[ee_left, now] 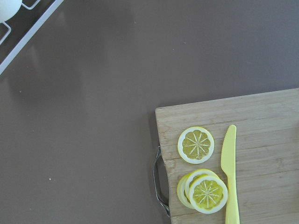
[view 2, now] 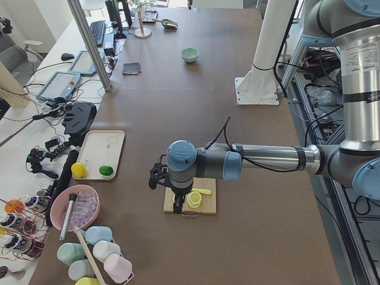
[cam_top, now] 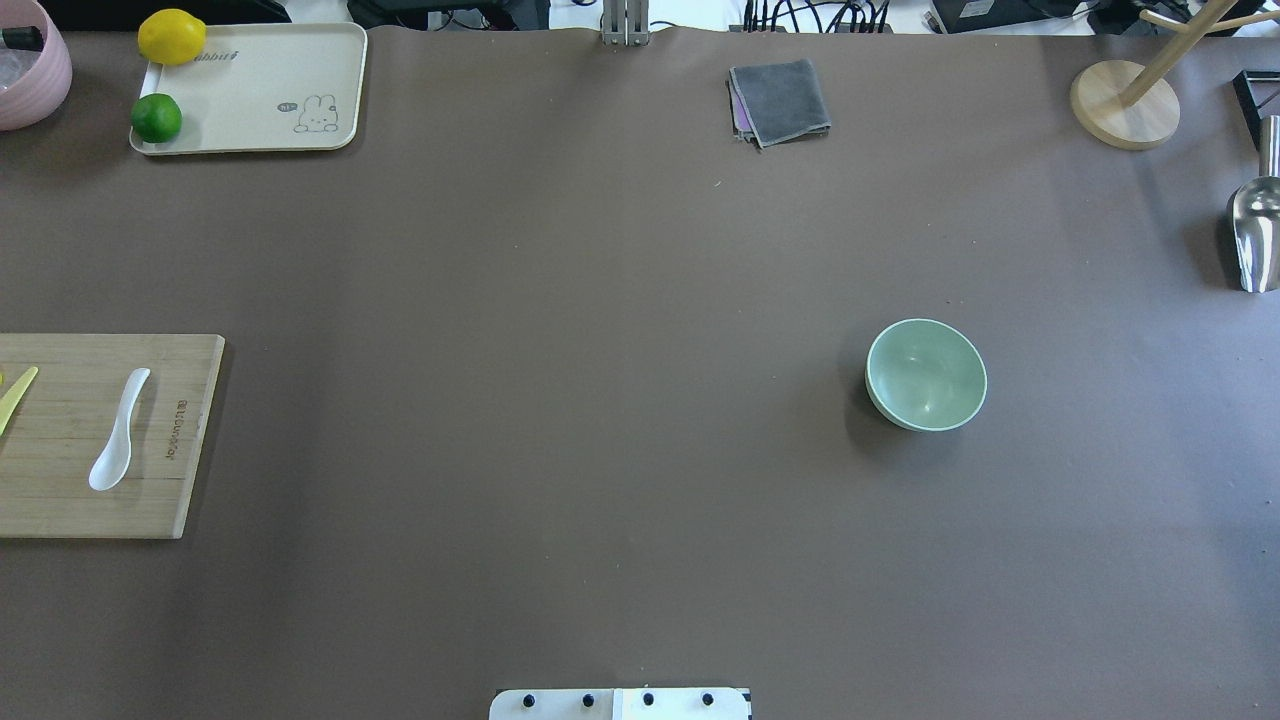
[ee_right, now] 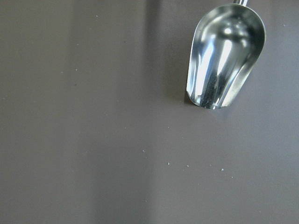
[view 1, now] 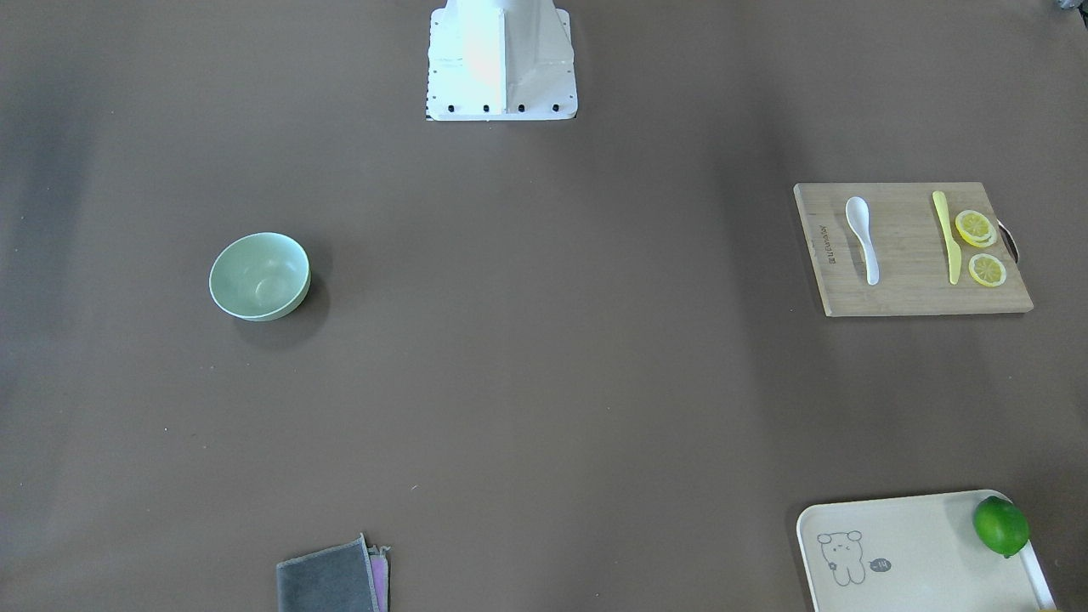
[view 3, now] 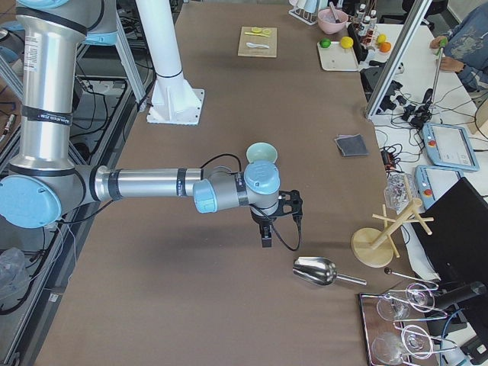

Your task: Place spoon in bowl

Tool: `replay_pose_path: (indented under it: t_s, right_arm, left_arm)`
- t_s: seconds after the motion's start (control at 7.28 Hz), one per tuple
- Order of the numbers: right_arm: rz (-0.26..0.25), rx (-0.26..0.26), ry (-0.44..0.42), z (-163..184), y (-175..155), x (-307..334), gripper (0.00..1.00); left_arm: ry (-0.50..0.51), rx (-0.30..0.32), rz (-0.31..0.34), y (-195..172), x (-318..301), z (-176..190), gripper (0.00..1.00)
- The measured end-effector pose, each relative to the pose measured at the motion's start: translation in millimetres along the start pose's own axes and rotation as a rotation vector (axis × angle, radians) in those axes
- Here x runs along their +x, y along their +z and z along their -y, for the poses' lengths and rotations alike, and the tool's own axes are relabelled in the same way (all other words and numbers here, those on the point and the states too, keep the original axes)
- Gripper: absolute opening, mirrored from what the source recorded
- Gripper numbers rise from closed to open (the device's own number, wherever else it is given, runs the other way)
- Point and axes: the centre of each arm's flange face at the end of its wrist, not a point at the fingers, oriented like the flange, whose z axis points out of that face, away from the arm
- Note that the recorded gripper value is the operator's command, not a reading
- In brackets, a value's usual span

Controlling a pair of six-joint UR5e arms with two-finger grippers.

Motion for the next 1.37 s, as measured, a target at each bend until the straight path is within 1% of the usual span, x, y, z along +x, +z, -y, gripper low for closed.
replay_pose_path:
  t_s: [0.82, 1.37]
  right_arm:
    - [-0.001, 0.011, -0.005, 4.8, -5.0, -4.9, 1.0]
    - [0.0, 0.02, -0.019, 3.9, -5.0, -6.0, 1.0]
  left_arm:
    - [0.001, -0.006, 0.005, 2.0, 0.5, -1.9, 0.98]
    - [0.022, 0.018, 0.007, -6.9, 9.1, 4.3, 0.98]
